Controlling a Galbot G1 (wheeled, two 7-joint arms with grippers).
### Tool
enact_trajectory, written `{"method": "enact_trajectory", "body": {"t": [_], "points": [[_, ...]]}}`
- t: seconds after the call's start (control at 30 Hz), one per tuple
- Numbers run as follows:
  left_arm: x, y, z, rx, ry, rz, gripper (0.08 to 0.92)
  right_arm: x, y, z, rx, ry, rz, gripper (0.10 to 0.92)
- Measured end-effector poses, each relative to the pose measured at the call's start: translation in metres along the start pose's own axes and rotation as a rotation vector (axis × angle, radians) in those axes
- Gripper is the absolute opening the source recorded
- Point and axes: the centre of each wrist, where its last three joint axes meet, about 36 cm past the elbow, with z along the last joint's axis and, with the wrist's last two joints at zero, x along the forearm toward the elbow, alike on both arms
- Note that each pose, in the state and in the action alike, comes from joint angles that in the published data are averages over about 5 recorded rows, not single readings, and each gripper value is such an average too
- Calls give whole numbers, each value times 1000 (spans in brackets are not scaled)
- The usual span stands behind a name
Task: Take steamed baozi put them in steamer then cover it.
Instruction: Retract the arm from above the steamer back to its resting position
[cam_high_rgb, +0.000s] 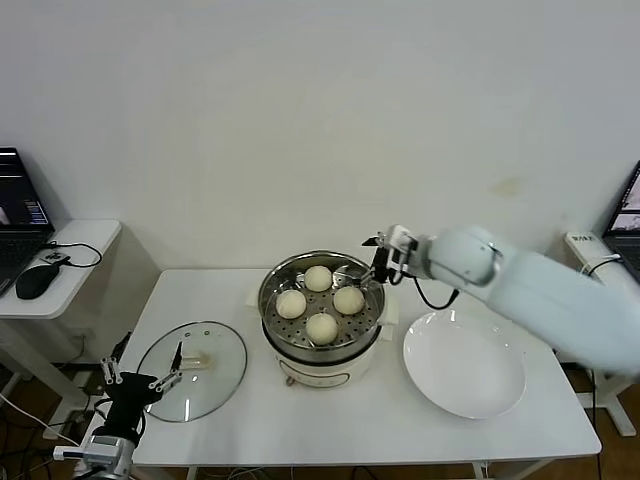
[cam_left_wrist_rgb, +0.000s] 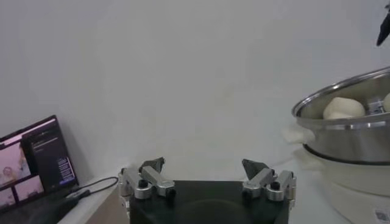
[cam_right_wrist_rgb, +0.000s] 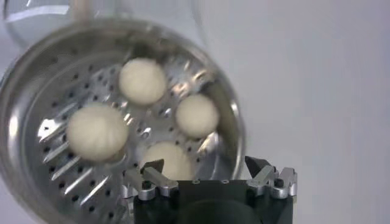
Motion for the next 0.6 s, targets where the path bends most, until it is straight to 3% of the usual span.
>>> {"method": "enact_trajectory", "body": {"t": [0.37,0.6], "points": [[-1,-11,4,-6,27,-8,823,31,47,78,-244,-351,277,823],[-3,-19,13,-76,41,-33,823,55,81,146,-404,-479,446,823]]}}
